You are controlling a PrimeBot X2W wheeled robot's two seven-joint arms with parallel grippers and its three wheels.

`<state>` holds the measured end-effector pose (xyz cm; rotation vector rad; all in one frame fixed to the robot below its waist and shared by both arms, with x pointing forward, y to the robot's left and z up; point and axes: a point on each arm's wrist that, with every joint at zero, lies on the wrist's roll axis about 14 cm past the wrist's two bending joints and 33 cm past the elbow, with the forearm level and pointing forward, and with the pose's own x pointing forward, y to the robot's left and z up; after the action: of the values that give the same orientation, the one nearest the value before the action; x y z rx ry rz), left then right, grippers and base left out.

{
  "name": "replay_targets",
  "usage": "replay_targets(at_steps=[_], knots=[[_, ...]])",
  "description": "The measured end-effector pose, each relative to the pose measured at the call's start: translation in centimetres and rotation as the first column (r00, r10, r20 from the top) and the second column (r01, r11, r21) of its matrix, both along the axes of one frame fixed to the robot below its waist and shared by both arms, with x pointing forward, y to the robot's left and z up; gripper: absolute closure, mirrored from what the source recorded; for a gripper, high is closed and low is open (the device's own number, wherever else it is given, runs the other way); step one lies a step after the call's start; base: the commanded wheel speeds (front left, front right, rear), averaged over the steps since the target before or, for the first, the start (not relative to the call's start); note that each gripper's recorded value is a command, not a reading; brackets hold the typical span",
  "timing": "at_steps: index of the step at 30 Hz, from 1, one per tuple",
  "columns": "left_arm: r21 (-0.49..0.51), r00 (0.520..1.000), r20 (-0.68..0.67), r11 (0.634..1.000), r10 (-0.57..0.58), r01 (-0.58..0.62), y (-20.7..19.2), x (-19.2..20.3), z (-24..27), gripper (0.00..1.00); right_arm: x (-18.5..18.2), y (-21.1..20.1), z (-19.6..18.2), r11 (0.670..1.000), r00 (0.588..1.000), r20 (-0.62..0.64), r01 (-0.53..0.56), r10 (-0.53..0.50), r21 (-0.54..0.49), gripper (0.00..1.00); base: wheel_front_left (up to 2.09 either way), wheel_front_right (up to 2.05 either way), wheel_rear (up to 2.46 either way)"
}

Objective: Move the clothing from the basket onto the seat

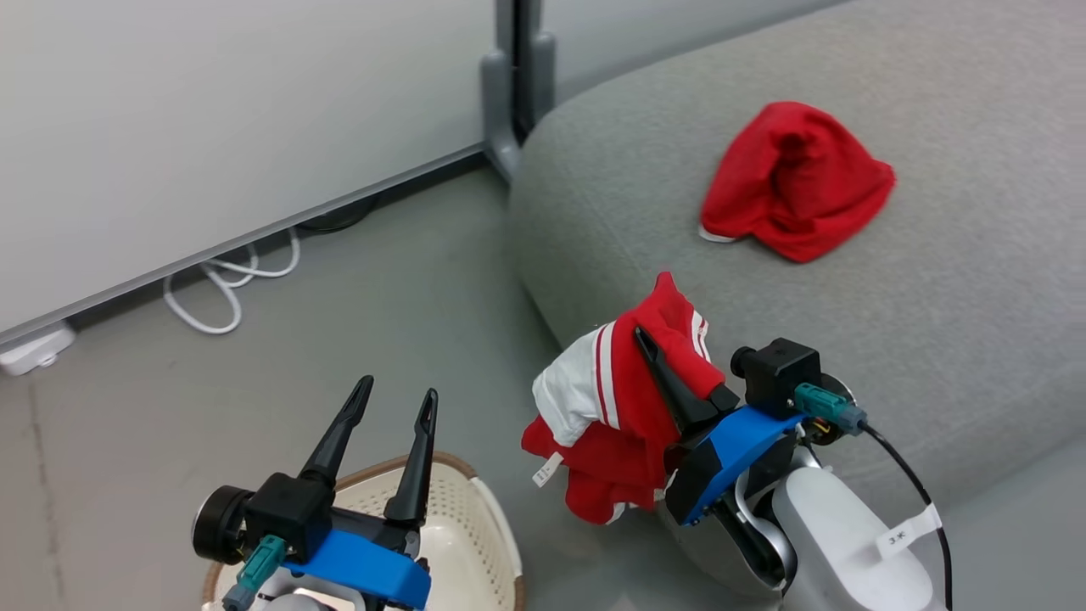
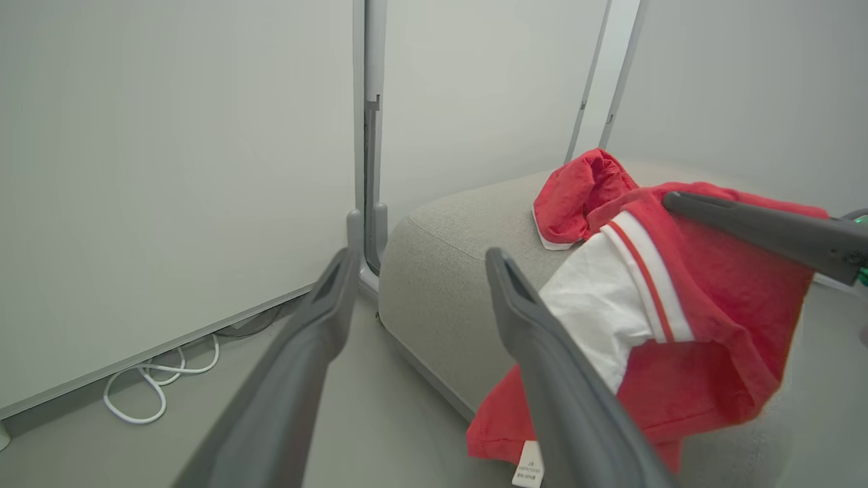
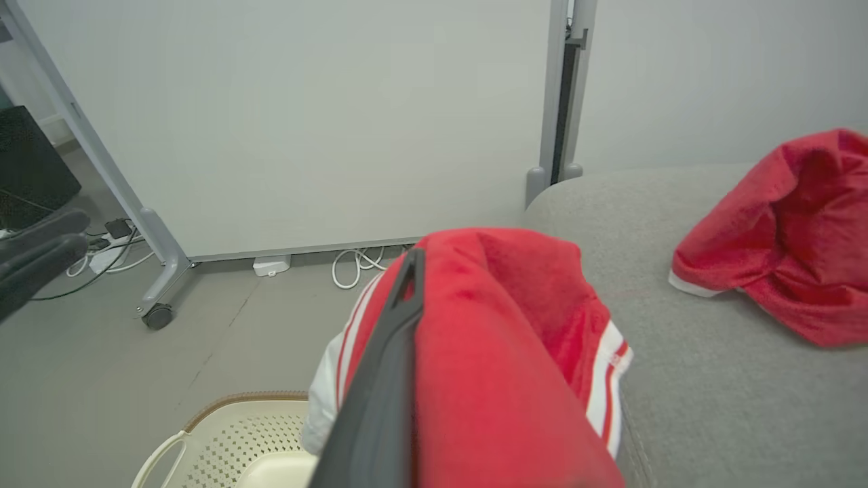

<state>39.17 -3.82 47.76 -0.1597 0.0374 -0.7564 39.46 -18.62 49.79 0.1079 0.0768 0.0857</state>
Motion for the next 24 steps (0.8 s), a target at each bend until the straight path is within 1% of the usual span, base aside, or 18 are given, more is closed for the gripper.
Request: replay_targets(at_steps=[6, 12, 24], knots=[[-0.002, 0.996, -0.005, 0.996, -0.091, 0.091, -3.0, -0.1, -0.5, 0.0, -1.9, -3.0, -0.3, 0.995, 0.995, -0.008, 0.095, -0.095, 0.007, 1.0, 0.0, 0.0, 0.0], [-0.009, 0.986, -0.007, 0.986, -0.167, 0.166, -5.5, -0.5, -0.7, 0.0, -3.3, -5.5, -0.9, 0.984, 0.984, -0.02, 0.176, -0.176, 0.012, 1.0, 0.0, 0.0, 0.0], [-0.005, 0.975, -0.011, 0.975, -0.22, 0.22, -6.7, -0.6, -1.1, 0.0, -3.8, -6.7, -1.1, 0.975, 0.975, -0.017, 0.221, -0.22, 0.015, 1.0, 0.0, 0.0, 0.0]])
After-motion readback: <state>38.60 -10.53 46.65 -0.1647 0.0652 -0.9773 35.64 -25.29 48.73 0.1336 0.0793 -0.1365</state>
